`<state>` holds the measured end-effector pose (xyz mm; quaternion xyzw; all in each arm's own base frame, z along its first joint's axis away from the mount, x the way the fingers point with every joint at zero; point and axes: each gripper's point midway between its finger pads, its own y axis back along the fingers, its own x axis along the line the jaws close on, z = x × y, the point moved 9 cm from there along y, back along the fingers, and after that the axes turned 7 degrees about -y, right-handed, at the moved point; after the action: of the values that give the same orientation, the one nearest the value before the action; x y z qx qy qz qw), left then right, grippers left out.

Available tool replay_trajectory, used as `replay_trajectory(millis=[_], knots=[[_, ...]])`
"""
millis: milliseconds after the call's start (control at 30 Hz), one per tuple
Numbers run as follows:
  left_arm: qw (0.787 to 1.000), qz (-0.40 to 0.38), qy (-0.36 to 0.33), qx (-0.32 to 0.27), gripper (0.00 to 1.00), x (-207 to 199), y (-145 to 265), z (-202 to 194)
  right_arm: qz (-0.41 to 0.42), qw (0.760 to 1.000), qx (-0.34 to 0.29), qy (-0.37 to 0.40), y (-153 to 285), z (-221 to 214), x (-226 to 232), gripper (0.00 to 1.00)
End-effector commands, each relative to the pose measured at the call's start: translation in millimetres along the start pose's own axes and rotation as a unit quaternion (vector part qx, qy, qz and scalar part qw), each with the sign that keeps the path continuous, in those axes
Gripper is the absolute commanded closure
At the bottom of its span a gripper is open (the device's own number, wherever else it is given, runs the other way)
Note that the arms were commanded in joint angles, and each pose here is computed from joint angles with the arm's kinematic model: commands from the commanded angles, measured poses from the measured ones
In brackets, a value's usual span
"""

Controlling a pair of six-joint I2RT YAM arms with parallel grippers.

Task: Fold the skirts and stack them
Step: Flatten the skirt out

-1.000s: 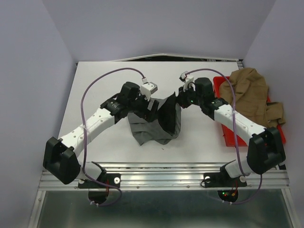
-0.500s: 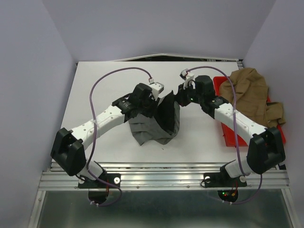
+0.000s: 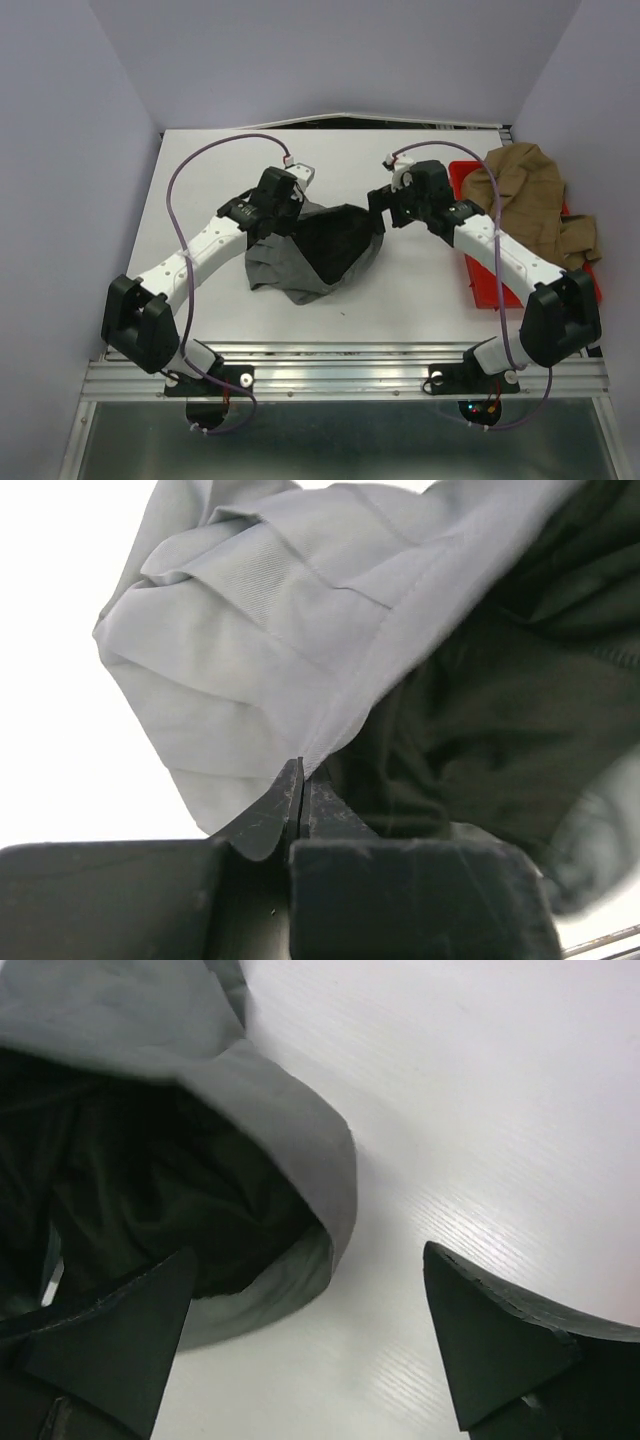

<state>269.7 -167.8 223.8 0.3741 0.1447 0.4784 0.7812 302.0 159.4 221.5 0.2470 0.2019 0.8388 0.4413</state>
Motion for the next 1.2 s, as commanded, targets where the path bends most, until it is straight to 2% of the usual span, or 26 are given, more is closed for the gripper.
replay_trajectory(millis=[0,100,167,200,333,400,433,500,567,667,767,967,1167], knots=[[0.999,0.022,-0.016,-0.034,1.0,7,25,5,-0.041,0.999,0.032,-0.001,26,18,-12,0.0],[0.999,0.024,-0.011,-0.03,1.0,9,24,2,-0.009,0.997,0.067,-0.041,34,13,-11,0.01],[0.999,0.025,-0.001,-0.031,1.0,13,23,1,0.022,0.994,0.078,-0.074,36,2,-6,0.09],[0.999,0.022,0.003,-0.029,1.0,14,21,0,0.033,0.992,0.084,-0.092,33,-9,-5,0.2],[0.999,0.018,0.033,-0.016,1.0,32,15,-1,0.063,0.985,0.114,-0.117,19,-39,-5,0.42],[0.999,0.015,0.045,-0.011,1.0,40,11,-2,0.087,0.979,0.123,-0.134,8,-57,-4,0.45],[0.998,0.016,0.053,-0.005,1.0,46,8,-4,0.104,0.979,0.1,-0.14,2,-55,-3,0.5],[0.998,-0.003,0.061,-0.004,1.0,48,5,-4,0.13,0.974,0.101,-0.154,-4,-72,-1,0.52],[0.998,-0.013,0.068,0.0,1.0,50,2,-5,0.133,0.979,0.06,-0.143,-11,-71,-3,0.52],[0.997,-0.021,0.069,-0.003,1.0,52,1,-4,0.131,0.978,0.049,-0.157,-20,-85,-6,0.52],[0.997,-0.03,0.073,-0.001,1.0,53,-2,-5,0.148,0.967,0.048,-0.202,-34,-89,-5,0.52],[0.996,-0.034,0.078,0.007,1.0,57,-7,-6,0.165,0.959,0.04,-0.225,-55,-91,-4,0.49],[0.996,-0.033,0.085,0.007,1.0,63,-7,-3,0.178,0.945,0.065,-0.265,-77,-100,1,0.49]])
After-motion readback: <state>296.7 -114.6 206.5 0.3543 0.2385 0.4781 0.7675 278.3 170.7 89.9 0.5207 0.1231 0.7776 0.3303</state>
